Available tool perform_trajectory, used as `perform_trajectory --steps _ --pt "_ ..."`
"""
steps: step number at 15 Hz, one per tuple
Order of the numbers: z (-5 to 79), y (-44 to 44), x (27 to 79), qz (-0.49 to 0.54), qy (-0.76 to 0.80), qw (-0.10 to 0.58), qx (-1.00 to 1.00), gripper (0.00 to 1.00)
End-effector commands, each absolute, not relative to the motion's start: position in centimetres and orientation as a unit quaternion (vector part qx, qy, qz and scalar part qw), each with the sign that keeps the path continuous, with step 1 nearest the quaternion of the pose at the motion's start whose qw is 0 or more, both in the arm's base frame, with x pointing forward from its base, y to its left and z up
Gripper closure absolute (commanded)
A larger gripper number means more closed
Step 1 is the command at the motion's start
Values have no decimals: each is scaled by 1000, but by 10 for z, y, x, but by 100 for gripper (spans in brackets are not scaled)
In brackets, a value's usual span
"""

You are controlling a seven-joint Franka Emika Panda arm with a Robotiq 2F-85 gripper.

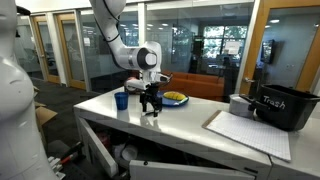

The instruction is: Put the marker in the cup

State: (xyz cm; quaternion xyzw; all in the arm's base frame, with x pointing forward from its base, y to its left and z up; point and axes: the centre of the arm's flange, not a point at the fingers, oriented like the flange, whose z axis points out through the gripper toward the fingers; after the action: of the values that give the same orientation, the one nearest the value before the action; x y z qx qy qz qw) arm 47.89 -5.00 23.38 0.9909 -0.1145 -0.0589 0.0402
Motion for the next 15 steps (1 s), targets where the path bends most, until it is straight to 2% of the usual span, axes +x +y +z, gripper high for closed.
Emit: perform_trajectory --steps 1,10,11,12,15 --pt "229 -48 478 -47 -116 39 991 34" --pt "237 -34 478 -35 -100 41 994 98" --pt "239 -33 477 -34 -99 40 994 100" --pt "242 -31 476 -31 -98 41 994 95" --pt "264 -22 471 -12 -93 42 995 95"
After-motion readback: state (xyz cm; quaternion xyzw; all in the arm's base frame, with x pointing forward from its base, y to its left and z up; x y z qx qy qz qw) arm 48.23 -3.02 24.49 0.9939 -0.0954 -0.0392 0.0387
